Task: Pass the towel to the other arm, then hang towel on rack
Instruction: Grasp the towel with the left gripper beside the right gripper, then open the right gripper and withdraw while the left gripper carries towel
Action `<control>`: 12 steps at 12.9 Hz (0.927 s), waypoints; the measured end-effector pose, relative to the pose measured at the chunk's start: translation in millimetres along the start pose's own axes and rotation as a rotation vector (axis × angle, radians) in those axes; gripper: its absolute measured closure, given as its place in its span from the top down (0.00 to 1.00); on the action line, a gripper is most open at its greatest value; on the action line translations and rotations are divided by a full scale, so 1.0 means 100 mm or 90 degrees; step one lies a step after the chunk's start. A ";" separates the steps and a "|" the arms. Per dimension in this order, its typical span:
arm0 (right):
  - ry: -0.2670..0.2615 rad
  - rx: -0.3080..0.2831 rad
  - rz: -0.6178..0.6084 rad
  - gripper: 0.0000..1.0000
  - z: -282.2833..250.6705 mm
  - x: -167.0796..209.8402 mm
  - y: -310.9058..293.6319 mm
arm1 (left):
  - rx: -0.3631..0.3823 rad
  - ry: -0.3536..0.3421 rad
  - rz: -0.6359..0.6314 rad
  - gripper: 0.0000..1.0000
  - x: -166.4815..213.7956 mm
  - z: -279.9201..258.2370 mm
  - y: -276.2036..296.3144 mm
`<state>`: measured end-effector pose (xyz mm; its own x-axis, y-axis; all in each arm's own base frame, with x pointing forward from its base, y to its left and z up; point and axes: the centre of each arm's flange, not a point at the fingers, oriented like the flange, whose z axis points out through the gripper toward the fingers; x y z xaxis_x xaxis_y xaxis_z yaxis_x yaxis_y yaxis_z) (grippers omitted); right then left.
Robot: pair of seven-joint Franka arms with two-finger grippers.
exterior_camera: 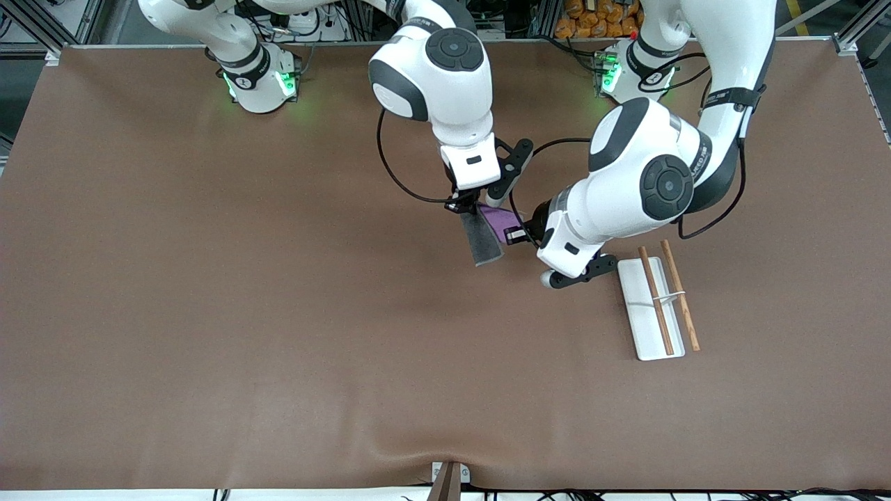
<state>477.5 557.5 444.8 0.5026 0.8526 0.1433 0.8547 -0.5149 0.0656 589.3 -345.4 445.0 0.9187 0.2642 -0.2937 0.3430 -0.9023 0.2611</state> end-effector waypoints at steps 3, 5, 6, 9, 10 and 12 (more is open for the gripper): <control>0.001 -0.001 0.000 0.04 -0.01 0.00 0.00 | -0.011 0.014 -0.006 0.02 0.06 -0.17 -0.04; -0.003 -0.001 0.002 0.22 -0.01 -0.01 0.02 | -0.020 0.025 -0.016 0.02 0.13 -0.35 -0.14; -0.009 -0.002 0.002 0.33 0.00 -0.02 0.03 | -0.021 0.028 -0.014 0.02 0.18 -0.46 -0.23; -0.014 -0.003 0.005 0.66 0.00 -0.03 0.05 | -0.022 0.031 -0.005 0.02 0.31 -0.72 -0.50; -0.020 -0.004 0.008 0.77 -0.02 -0.04 0.09 | -0.023 0.032 -0.004 0.02 0.35 -0.77 -0.56; -0.034 -0.010 0.028 0.99 -0.15 -0.13 0.30 | -0.025 0.040 0.009 0.02 0.41 -0.86 -0.66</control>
<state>494.7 530.2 459.3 0.5461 0.8325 0.0930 0.8298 -0.5528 0.0761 621.5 -245.7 495.1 0.9335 0.2740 -0.2315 0.3365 -0.8923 0.3010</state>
